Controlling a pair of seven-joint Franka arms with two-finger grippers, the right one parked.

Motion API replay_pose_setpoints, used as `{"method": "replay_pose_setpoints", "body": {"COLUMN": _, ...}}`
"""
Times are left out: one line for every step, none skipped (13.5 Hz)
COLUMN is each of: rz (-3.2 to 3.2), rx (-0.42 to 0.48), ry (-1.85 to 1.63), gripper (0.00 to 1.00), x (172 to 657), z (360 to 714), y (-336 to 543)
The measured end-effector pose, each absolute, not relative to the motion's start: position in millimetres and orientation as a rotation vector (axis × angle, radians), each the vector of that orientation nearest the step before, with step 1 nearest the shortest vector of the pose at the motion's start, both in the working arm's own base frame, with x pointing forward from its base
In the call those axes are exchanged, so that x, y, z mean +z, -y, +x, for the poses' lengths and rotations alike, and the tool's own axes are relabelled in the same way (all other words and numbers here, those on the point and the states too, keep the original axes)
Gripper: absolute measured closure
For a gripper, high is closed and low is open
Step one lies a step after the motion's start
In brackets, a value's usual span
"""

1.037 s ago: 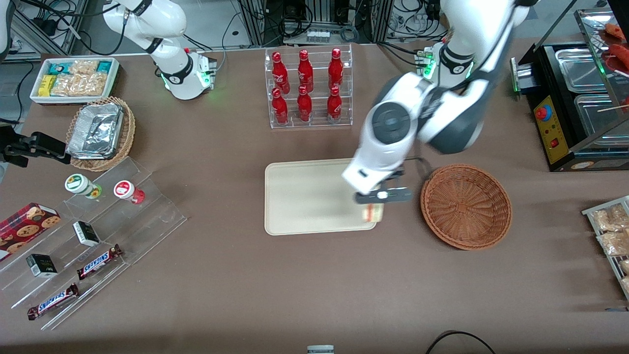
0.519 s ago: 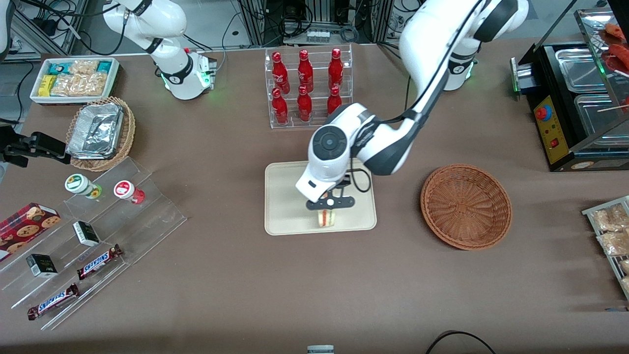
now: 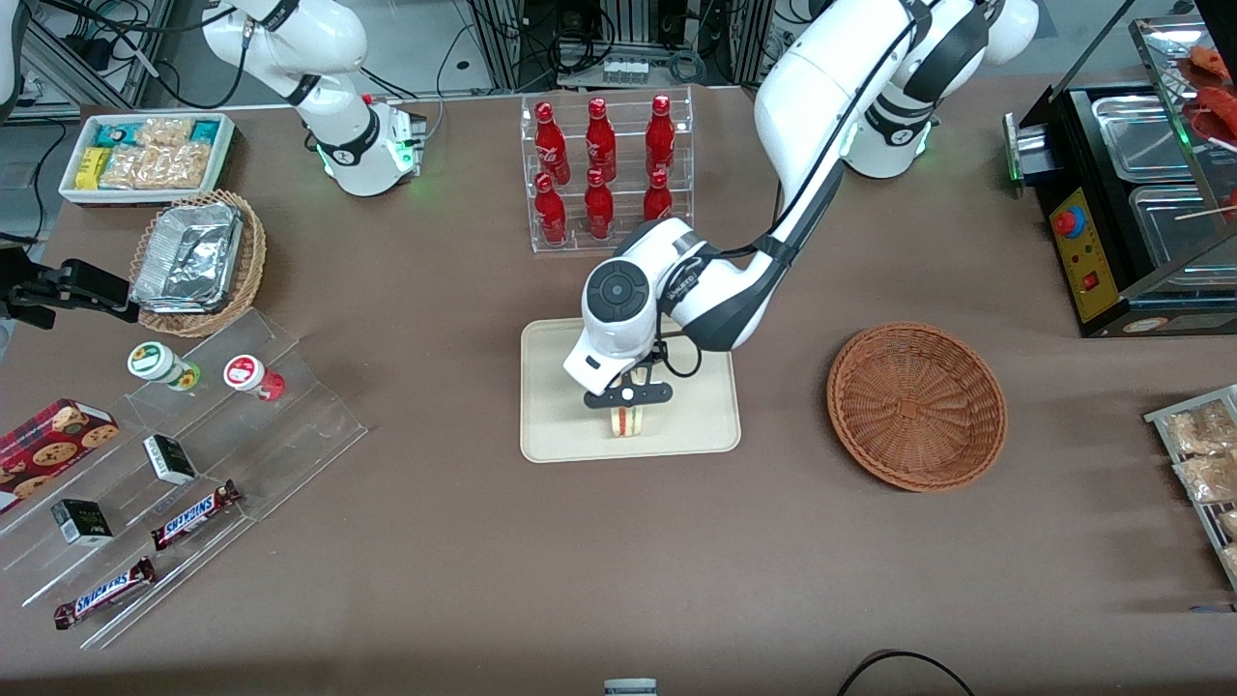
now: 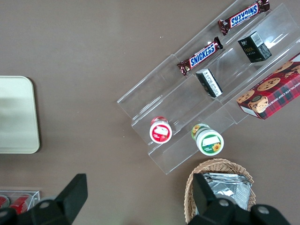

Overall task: Place sandwich from basket to tray
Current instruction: 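Lower the sandwich onto the tray and open the left gripper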

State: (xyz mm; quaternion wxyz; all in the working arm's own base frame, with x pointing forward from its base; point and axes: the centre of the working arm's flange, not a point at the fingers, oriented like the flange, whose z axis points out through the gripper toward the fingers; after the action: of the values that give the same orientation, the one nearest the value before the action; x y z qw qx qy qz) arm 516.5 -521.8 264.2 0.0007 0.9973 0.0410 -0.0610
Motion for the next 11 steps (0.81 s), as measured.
{"method": "replay_pose_setpoints", "body": {"rz": 3.136, "rx": -0.2, "ry": -0.127, "gripper": 0.85, "x": 259.2, "z": 514.8, "y": 522.8}}
{"method": "replay_pose_setpoints", "body": {"rz": 3.141, "rx": -0.21, "ry": -0.129, "gripper": 0.85, "x": 253.5, "z": 513.3, "y": 523.5}}
{"method": "replay_pose_setpoints", "body": {"rz": 3.145, "rx": -0.219, "ry": -0.135, "gripper": 0.85, "x": 248.0, "z": 511.9, "y": 524.0}}
{"method": "replay_pose_setpoints", "body": {"rz": 3.15, "rx": -0.229, "ry": -0.142, "gripper": 0.85, "x": 242.2, "z": 510.2, "y": 524.7}}
{"method": "replay_pose_setpoints", "body": {"rz": 3.154, "rx": -0.237, "ry": -0.146, "gripper": 0.85, "x": 237.4, "z": 508.5, "y": 525.6}}
{"method": "replay_pose_setpoints", "body": {"rz": 3.154, "rx": -0.238, "ry": -0.148, "gripper": 0.81, "x": 236.3, "z": 507.8, "y": 526.5}}
{"method": "replay_pose_setpoints", "body": {"rz": 3.152, "rx": -0.234, "ry": -0.148, "gripper": 0.8, "x": 237.5, "z": 508.0, "y": 527.3}}
{"method": "replay_pose_setpoints", "body": {"rz": 3.151, "rx": -0.232, "ry": -0.148, "gripper": 0.74, "x": 238.3, "z": 508.3, "y": 527.6}}
{"method": "replay_pose_setpoints", "body": {"rz": 3.149, "rx": -0.23, "ry": -0.148, "gripper": 0.65, "x": 239.5, "z": 508.8, "y": 528.0}}
{"method": "replay_pose_setpoints", "body": {"rz": 3.146, "rx": -0.221, "ry": -0.15, "gripper": 0.55, "x": 243.1, "z": 510.6, "y": 528.3}}
{"method": "replay_pose_setpoints", "body": {"rz": 3.142, "rx": -0.203, "ry": -0.152, "gripper": 0.43, "x": 251.4, "z": 514.0, "y": 528.4}}
